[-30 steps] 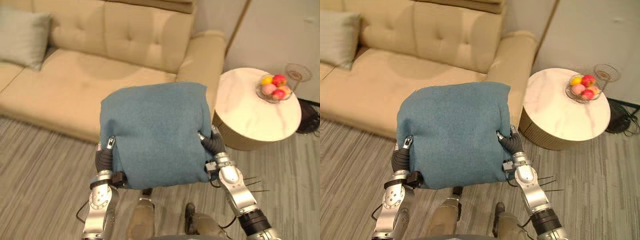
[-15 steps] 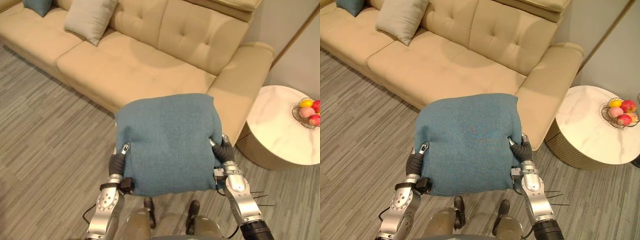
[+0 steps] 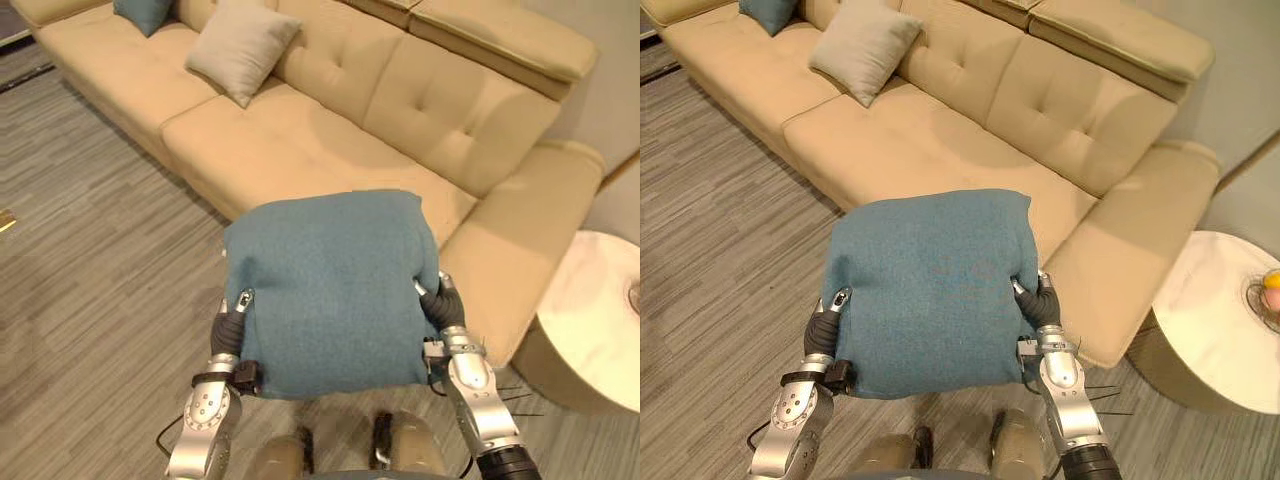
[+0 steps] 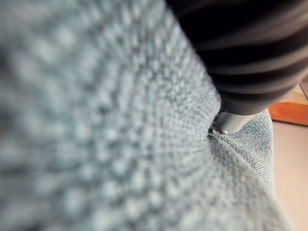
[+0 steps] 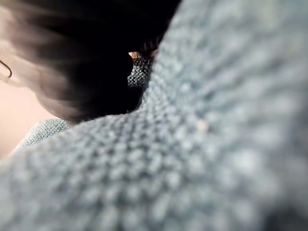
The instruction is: Pick up cushions and gather them together orderly.
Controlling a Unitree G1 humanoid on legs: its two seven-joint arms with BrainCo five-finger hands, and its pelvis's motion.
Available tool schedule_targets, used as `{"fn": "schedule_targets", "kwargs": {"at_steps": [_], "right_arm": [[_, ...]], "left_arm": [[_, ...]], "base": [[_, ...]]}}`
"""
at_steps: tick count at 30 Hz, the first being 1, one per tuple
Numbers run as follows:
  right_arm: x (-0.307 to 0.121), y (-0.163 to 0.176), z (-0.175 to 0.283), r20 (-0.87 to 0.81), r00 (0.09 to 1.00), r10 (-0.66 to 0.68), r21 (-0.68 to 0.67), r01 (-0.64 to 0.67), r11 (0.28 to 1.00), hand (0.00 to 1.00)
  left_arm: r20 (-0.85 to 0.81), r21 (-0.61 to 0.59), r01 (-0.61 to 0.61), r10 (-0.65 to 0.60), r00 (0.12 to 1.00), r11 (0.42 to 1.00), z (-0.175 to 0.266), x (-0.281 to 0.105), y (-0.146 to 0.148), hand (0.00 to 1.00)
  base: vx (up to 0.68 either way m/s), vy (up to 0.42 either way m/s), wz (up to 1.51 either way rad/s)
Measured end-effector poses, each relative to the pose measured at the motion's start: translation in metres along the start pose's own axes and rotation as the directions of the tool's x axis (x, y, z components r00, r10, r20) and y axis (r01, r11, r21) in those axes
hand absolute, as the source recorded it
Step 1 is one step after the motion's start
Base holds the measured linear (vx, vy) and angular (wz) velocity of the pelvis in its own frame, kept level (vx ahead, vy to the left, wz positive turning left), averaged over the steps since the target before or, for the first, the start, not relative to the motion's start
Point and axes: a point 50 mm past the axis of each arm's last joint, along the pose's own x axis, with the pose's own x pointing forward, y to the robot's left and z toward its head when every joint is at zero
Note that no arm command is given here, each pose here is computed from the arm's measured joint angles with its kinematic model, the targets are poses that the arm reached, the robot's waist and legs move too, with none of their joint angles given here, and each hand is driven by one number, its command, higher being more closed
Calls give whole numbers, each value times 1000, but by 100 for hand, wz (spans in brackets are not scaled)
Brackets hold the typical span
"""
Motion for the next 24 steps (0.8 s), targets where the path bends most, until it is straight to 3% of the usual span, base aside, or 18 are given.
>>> {"fn": "schedule_targets", "kwargs": {"at_steps": [10,13,24], "right_arm": [[-18,-21,-20,-104,993,-54,-10,54,999,100],[-19,-19,1,-12,999,-47,12,48,999,100],[-17,-10,-11,-57,998,-41,35,43,998,100]], "left_arm": [[-105,-38,19,-23,994,999,-27,3,-18,100],[-87,-46,14,-18,996,999,-23,2,-17,100],[-86,-45,-36,32,996,998,-24,-6,-10,100]], "base": [[603,-161,-3],[449,-35,-92],[206,250,-133]]}}
